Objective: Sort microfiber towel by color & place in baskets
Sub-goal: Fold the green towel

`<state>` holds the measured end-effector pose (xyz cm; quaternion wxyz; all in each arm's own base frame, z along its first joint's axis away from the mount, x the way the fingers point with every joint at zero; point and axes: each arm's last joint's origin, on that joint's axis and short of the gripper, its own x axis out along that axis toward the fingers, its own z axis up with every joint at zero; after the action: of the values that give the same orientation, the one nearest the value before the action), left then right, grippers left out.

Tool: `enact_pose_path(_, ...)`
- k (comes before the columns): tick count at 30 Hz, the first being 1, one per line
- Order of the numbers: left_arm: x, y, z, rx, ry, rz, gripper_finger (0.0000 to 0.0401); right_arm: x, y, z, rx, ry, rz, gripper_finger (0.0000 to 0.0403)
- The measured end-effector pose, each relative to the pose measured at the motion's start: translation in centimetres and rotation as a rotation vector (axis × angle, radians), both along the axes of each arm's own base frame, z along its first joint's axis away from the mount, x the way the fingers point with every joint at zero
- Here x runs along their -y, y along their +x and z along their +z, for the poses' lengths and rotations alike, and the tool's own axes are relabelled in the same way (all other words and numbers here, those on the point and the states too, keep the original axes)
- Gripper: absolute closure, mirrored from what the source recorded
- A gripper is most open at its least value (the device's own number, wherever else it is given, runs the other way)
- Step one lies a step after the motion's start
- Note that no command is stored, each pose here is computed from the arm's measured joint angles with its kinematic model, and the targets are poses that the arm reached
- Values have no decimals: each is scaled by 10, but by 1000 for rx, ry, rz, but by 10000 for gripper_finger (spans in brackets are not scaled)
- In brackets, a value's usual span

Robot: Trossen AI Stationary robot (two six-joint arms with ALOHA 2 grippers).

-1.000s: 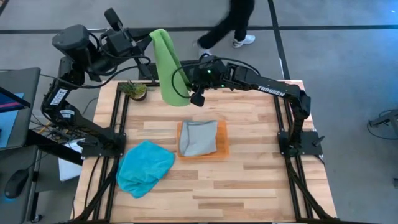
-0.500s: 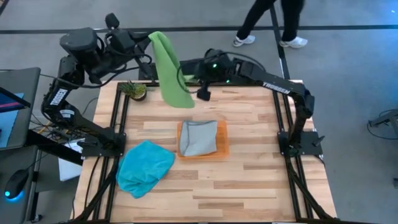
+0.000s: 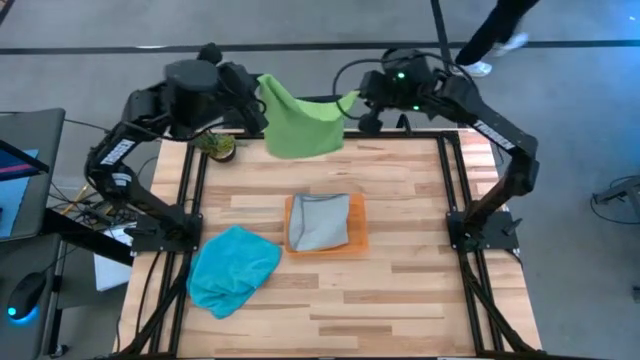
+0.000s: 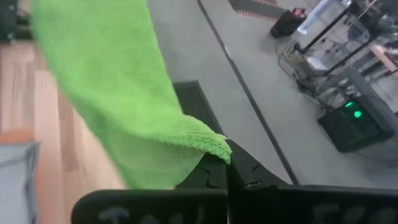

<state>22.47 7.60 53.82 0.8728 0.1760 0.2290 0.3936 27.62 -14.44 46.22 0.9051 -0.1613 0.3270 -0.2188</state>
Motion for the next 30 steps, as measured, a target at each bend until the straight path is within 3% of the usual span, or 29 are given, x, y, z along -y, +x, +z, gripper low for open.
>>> enact_pose_path(10,-10,29,-35,-194,-85,101,401,-13,-26,0,-124,44,-31,400)
enact_pose_path(14,-12,33,-52,-298,-144,139,401,-13,-31,-5,-211,21,-107,400)
enact_pose_path(20,-19,35,-75,-440,-253,229,401,-7,-38,-13,-283,83,-178,399)
enact_pose_path(30,-45,54,-103,-511,-407,268,401,3,-33,-23,-299,146,-244,399)
